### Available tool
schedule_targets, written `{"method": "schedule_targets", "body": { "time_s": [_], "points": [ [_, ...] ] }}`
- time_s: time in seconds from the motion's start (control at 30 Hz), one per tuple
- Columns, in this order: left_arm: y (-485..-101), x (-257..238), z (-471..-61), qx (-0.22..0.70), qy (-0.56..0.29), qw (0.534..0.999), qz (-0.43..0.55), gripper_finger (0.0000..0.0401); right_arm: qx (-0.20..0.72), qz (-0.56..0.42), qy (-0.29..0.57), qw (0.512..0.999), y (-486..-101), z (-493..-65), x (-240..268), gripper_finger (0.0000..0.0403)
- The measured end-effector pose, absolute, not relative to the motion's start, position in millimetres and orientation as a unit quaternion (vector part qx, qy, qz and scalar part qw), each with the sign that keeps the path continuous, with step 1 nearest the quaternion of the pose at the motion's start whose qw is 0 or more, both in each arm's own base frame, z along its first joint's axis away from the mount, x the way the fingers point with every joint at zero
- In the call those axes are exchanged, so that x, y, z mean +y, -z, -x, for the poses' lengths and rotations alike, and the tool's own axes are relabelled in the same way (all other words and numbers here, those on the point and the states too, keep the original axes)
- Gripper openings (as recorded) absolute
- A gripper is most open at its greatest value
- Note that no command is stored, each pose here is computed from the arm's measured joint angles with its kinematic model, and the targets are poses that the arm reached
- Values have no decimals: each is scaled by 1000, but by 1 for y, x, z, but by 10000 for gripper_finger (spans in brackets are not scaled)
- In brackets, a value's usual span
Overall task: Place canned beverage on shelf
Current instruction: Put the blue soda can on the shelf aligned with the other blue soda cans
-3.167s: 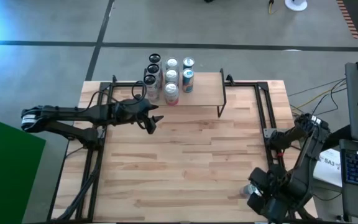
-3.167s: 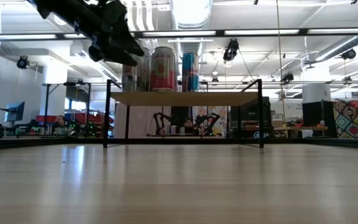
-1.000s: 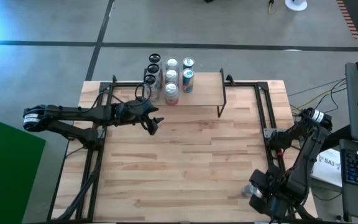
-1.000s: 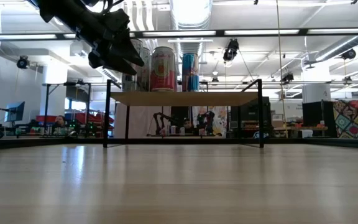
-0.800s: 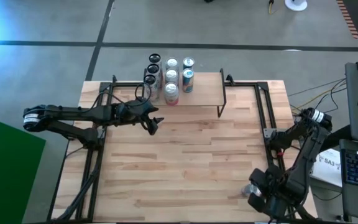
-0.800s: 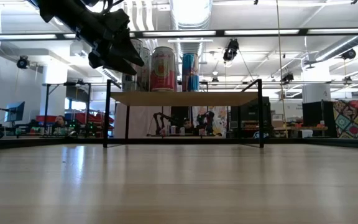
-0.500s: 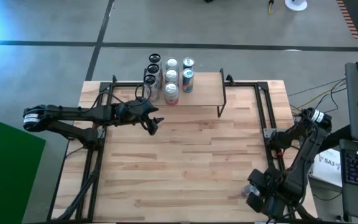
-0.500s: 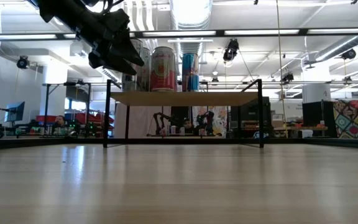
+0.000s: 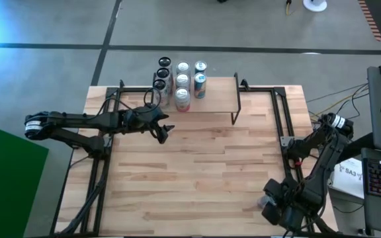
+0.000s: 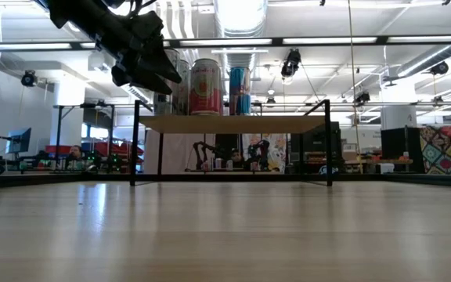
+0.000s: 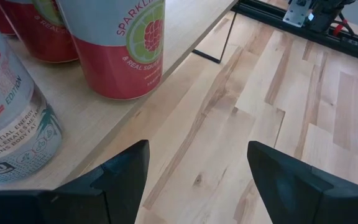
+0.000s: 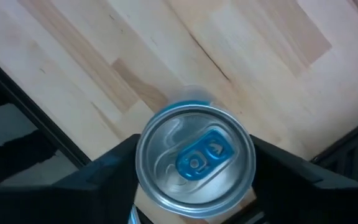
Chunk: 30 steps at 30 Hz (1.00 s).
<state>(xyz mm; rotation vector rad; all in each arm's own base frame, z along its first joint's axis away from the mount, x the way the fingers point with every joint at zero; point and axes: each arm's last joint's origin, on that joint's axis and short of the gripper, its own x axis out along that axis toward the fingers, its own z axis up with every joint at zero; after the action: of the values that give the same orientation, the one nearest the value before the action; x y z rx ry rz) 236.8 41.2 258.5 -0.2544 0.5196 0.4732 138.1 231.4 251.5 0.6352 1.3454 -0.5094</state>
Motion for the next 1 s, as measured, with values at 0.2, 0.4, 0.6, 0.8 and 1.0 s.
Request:
{"method": "schedule_targets", "body": {
  "time_s": [0.2, 0.4, 0.6, 0.8, 1.0],
  "points": [
    [-258, 41, -237, 254, -231, 931, 124, 258, 609, -283, 226, 706, -254, -136, 229, 227],
    [-258, 41, -237, 253, -232, 931, 126, 258, 598, -302, 212, 712, -276, -143, 208, 227],
    [-259, 41, -237, 252, -228, 931, 133, 258, 573, -299, 213, 733, -308, -165, 159, 227],
    [-266, 40, -229, 239, -228, 934, 140, 258, 543, -273, 184, 773, -342, -202, 99, 227],
    [-278, 38, -211, 232, -241, 932, 139, 259, 539, -234, 172, 791, -368, -241, 36, 227]
  ]
}}
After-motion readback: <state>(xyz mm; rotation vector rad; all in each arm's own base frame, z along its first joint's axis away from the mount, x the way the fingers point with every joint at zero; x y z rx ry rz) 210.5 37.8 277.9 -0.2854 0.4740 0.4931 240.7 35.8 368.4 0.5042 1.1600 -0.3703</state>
